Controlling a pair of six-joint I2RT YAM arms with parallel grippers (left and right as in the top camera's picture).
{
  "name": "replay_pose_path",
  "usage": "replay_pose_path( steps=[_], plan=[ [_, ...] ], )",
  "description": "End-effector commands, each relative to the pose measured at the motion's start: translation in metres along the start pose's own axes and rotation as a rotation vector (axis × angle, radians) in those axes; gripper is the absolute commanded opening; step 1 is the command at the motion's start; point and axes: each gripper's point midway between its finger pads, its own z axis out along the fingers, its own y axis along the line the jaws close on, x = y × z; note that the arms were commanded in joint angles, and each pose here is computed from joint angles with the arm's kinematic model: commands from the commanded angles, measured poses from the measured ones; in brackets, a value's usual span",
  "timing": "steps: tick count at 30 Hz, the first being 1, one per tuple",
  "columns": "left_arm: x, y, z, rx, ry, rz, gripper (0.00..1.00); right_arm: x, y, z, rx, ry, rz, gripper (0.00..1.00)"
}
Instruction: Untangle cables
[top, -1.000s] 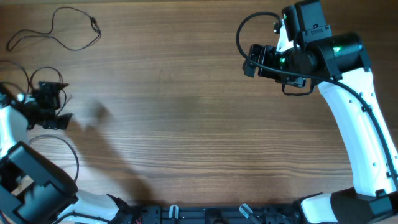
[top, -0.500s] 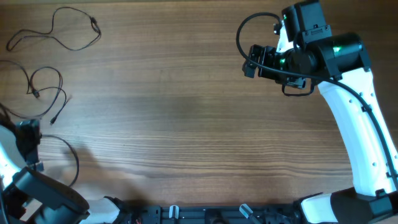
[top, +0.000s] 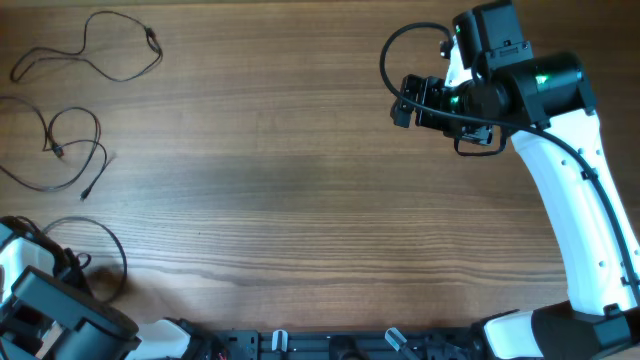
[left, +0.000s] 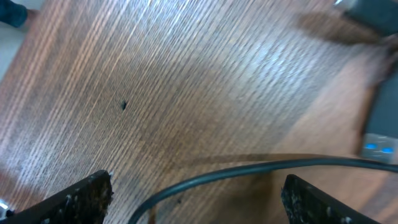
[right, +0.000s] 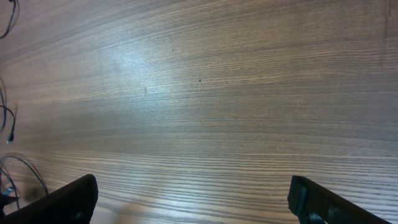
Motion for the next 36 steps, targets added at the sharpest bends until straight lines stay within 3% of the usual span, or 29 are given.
replay_pose_path(
  steps=[1, 5, 8, 10, 12, 18, 19, 22, 24, 30, 36],
  plan=[
    [0.007, 0.006, 0.009, -0.007, 0.013, 0.023, 0.87, 0.001, 0.003, 0.005, -0.006, 0.016, 0.005, 1.0],
    [0.008, 0.001, 0.011, 0.02, 0.02, 0.036, 0.73, 0.0, 0.003, 0.005, -0.008, 0.012, 0.005, 1.0],
    [0.023, -0.025, 0.008, 0.147, 0.112, 0.077, 0.62, 0.001, 0.003, 0.005, -0.007, 0.014, 0.006, 1.0],
    [0.034, -0.039, 0.003, 0.219, 0.182, 0.072, 0.48, 0.002, 0.003, 0.005, -0.006, 0.016, 0.007, 1.0],
    [0.035, -0.043, 0.002, 0.237, 0.193, 0.071, 0.47, 0.003, 0.002, 0.005, -0.003, 0.021, 0.007, 1.0],
    [0.029, -0.041, 0.004, 0.22, 0.156, 0.069, 0.54, 0.004, 0.002, 0.005, -0.001, 0.025, 0.008, 1.0],
    [0.028, -0.041, 0.004, 0.221, 0.15, 0.067, 0.61, 0.004, 0.001, 0.005, 0.0, 0.027, 0.008, 1.0],
    [0.031, -0.05, -0.001, 0.263, 0.173, 0.108, 1.0, 0.004, 0.002, 0.005, -0.001, 0.025, 0.009, 1.0],
    [0.036, -0.07, -0.017, 0.361, 0.227, 0.203, 1.0, 0.004, 0.002, 0.005, -0.001, 0.025, 0.009, 1.0],
    [0.016, -0.087, -0.073, 0.433, 0.217, 0.214, 1.0, 0.002, 0.002, 0.005, -0.004, 0.02, 0.011, 1.0],
    [0.037, -0.097, -0.169, 0.726, 0.179, 0.364, 1.0, -0.002, 0.004, 0.005, -0.013, 0.003, 0.035, 1.0]
  ],
)
